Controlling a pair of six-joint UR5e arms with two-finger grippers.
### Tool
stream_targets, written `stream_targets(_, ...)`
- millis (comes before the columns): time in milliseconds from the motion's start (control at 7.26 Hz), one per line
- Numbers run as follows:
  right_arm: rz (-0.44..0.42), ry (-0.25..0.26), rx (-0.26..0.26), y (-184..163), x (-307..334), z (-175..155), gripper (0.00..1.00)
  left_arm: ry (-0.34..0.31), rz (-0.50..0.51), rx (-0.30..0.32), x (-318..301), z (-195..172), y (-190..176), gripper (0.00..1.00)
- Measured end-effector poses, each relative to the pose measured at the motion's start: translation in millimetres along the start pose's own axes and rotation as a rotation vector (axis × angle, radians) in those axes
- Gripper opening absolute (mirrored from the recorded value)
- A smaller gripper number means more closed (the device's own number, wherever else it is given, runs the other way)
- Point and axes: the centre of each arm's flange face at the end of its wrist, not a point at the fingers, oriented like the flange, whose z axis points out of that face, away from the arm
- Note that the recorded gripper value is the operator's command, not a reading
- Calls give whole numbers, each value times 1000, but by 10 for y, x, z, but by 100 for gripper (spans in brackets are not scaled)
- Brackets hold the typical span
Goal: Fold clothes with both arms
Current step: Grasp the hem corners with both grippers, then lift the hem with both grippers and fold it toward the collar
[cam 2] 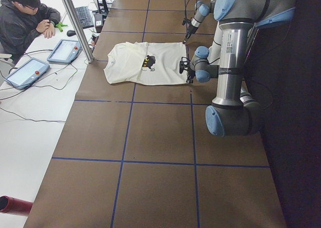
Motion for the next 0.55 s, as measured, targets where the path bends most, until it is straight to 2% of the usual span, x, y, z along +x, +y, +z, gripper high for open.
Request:
stream_targets(138,12,-22,-5,-109,-18,-185,0,27,0,-7,77,-181,-23,0)
stream_targets(276,22,-45,-18,-279,22,-507,0,60,1,-41,231,-566,-43,0)
stream_targets(551,40,-73,-88,-643,62,-1342,0,87,1,-130,559,-1784,-60,0)
